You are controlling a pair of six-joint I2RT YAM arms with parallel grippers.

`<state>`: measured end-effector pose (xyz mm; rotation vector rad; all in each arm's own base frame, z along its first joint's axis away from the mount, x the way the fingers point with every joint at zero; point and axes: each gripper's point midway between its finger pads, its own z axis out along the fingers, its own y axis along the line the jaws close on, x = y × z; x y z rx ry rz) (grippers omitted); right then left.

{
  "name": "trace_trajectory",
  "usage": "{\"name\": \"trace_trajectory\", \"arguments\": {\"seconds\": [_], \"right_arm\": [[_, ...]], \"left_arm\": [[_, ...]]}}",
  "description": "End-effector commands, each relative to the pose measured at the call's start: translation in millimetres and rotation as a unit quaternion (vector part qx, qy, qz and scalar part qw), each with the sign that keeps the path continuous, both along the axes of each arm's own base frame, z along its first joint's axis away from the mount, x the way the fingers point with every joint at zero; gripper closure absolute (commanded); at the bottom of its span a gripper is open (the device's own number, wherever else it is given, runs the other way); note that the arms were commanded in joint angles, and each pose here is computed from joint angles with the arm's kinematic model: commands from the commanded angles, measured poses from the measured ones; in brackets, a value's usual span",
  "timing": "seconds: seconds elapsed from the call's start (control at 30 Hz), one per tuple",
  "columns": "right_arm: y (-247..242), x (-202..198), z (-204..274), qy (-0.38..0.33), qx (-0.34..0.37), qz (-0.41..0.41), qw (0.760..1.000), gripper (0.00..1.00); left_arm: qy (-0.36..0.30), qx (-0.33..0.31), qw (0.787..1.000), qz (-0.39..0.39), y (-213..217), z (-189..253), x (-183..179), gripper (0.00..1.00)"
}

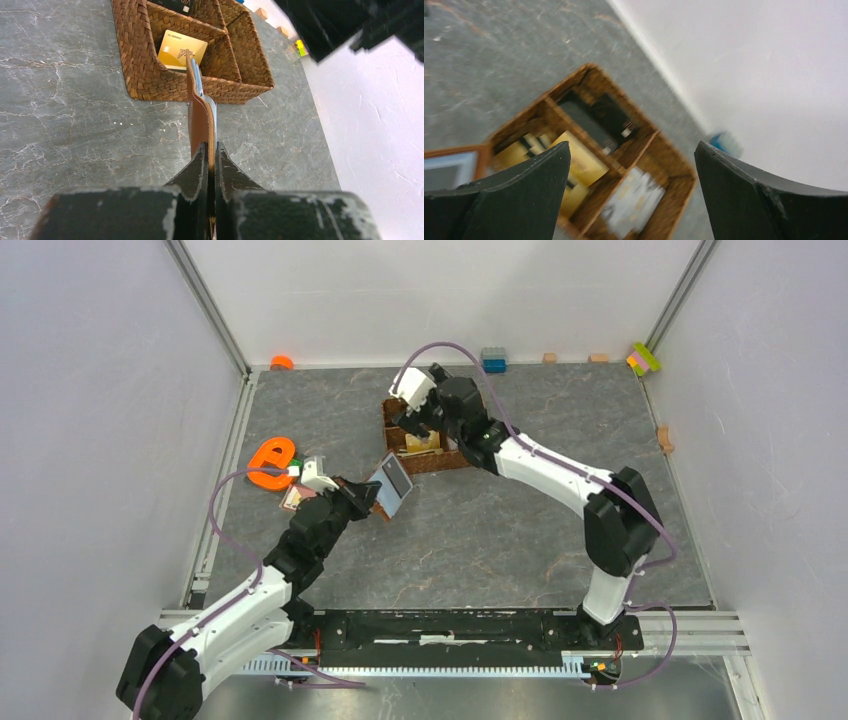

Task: Take the credit cards out of the card holder
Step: Place the credit card in the storage box, then remove the credit card from the card holder.

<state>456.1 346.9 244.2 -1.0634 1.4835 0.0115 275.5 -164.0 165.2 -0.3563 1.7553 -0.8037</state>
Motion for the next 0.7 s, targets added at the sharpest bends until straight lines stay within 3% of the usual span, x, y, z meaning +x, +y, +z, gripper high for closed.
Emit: {"name": "trace_trajectory", "arguments": {"seconds": [0.0,0.07,0.17,0.33,0.47,0.67], "right_arm": [[-36.0,-45.2,-23.9,0.114,0.101,-0.117,0.981,0.02],[-37.8,-70.5,-26.9,0.163,0.164,-0.111,0.967,0.02],[-32.5,-118.9,-28.1,0.219,0.223,-0.039,0.949,0.02],[-71.4,-179.6,-20.0,0.178,0.308,0.016,0.935,0.02],[-99.6,-194.4,-28.3,0.177,0.341,-0.021,0.923,0.02],[-106.0,-199.9,-43.2,0.188,0.330,-0.023,0.925,0.02]], "left_arm": [[-0.058,-0.016,0.998,-0.002,-3.2,43.8,8.1,0.98],[-0.063,-0.011,0.998,-0.016,-7.9,44.8,7.5,0.98],[-0.076,-0.008,0.995,-0.059,-24.2,46.8,6.4,0.98],[-0.085,-0.007,0.986,-0.143,-55.7,49.3,2.7,0.98],[-0.099,-0.020,0.977,-0.187,-70.4,56.2,-3.4,0.98],[-0.118,-0.034,0.965,-0.234,-83.3,64.6,-13.7,0.98]]}}
